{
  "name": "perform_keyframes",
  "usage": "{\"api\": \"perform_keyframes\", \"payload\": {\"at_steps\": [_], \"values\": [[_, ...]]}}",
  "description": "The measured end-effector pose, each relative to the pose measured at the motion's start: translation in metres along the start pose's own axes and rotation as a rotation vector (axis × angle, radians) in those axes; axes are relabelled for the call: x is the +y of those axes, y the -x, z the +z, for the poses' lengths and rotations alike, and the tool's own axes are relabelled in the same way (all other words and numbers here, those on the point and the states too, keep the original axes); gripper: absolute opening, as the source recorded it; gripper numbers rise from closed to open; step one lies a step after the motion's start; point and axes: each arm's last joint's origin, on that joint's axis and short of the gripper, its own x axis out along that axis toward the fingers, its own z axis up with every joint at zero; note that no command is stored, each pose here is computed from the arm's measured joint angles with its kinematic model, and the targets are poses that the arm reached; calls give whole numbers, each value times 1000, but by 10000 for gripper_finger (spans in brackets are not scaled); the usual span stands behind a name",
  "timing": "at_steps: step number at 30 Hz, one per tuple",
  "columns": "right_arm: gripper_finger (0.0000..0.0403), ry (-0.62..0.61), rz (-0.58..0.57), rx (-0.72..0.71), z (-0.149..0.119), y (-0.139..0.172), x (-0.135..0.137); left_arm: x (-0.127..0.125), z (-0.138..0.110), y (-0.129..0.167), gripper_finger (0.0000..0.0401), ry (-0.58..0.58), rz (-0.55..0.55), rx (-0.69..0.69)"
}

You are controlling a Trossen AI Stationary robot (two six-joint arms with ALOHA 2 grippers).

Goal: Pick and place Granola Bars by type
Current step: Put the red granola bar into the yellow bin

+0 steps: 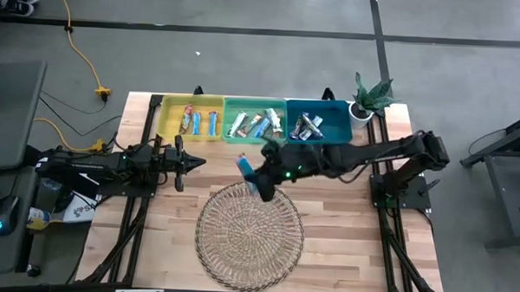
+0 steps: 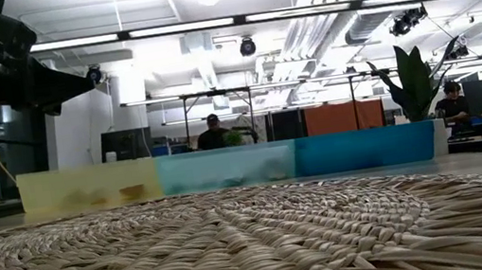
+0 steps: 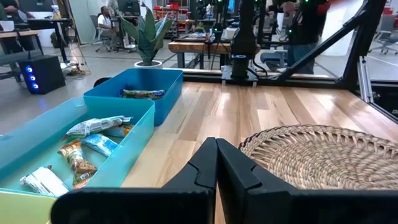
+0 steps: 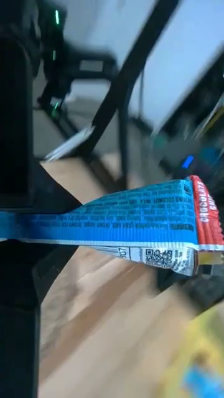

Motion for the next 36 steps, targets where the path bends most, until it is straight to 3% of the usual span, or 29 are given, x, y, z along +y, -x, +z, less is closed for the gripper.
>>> {"api": "perform_keyframes", "payload": {"at_steps": [5, 9, 18, 27, 32, 36], "values": [[32, 133, 196, -104, 23, 8, 8, 0, 0, 0, 0, 0, 0, 0], [30, 199, 274, -135, 31, 10, 9, 0, 0, 0, 0, 0, 0, 0], [29, 243, 212, -213, 51, 11, -9, 0, 0, 0, 0, 0, 0, 0], [30, 256, 160, -407, 96, 18, -47, 0, 0, 0, 0, 0, 0, 0], [30, 223, 169, -455, 121, 6, -82, 0, 0, 0, 0, 0, 0, 0], [34, 232, 226, -428, 148, -20, -95, 0, 0, 0, 0, 0, 0, 0]]}}
